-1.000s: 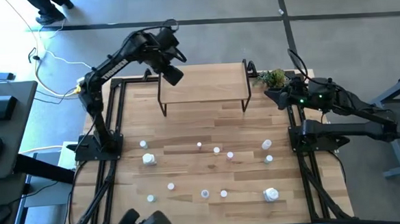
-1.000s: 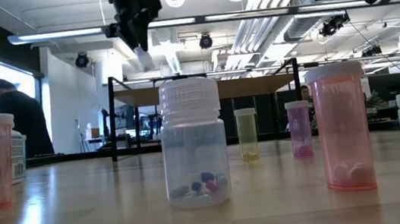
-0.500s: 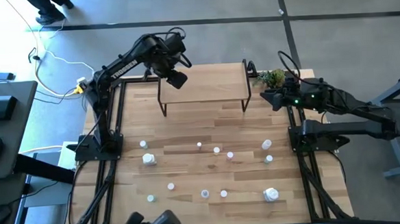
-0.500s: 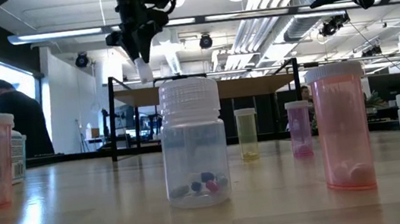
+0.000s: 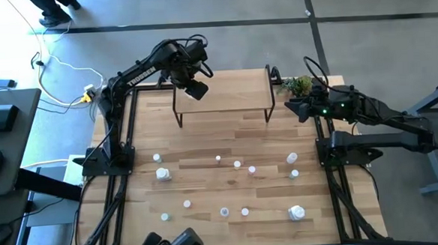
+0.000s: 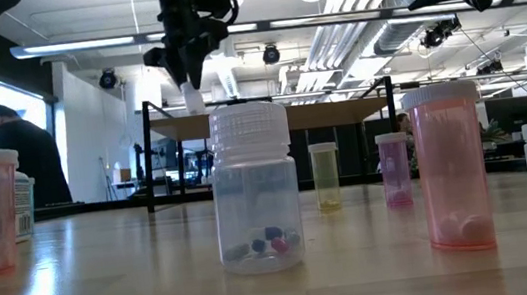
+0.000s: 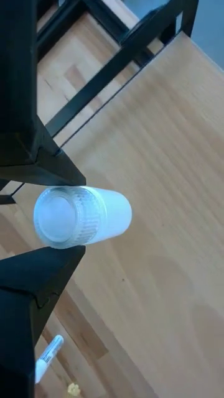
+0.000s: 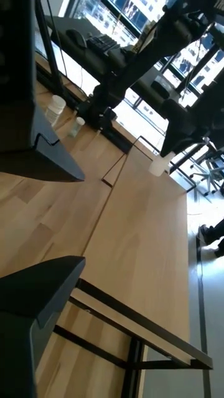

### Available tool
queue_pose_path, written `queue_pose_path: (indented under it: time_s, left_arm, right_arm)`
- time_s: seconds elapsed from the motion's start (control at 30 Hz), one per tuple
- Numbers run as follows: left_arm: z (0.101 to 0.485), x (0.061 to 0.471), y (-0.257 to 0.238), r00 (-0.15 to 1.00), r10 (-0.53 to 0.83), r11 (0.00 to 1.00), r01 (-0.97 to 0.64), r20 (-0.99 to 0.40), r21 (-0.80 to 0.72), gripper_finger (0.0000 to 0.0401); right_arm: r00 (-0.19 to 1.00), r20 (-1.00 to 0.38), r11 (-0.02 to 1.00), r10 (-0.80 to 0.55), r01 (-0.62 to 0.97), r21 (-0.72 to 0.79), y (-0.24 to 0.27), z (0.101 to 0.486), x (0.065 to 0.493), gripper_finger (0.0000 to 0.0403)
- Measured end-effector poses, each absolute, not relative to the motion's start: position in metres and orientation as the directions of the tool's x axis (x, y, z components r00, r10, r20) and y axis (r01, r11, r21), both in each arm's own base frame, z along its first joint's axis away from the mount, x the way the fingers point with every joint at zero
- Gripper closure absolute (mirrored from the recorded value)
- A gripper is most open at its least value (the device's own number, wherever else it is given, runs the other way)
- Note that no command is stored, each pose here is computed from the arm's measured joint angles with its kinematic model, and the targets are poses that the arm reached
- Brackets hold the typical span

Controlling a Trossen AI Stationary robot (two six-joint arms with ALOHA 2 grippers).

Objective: Pick and place medicine bottles onto shelf by color
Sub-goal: Put the top left transparent pill bottle on the shelf

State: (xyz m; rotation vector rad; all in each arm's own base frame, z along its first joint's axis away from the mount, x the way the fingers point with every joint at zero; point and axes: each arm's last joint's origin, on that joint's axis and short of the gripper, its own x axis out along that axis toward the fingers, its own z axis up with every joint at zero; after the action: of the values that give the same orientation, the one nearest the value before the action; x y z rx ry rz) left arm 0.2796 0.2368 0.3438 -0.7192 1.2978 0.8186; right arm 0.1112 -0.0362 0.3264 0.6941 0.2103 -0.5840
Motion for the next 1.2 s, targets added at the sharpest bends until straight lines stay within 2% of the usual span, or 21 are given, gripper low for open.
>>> queue_pose_path:
  time_s: [0.67, 1.2]
  left_arm:
    - [0.3359, 0.2816, 0.2416, 0.056, 0.097, 0.580, -0.814, -0.994, 0.010, 0.0261]
    - [0.3359, 0.2816, 0.2417, 0.057, 0.097, 0.595, -0.804, -0.994, 0.012, 0.0212]
  right_arm:
    - [0.832, -0.373, 0.636, -0.410, 0.554, 0.537, -0.0355, 0.3263, 0.1115, 0.0206]
    - [0.833, -0.372, 0.636, -0.410, 0.554, 0.538, -0.0354, 0.3263, 0.1113, 0.0206]
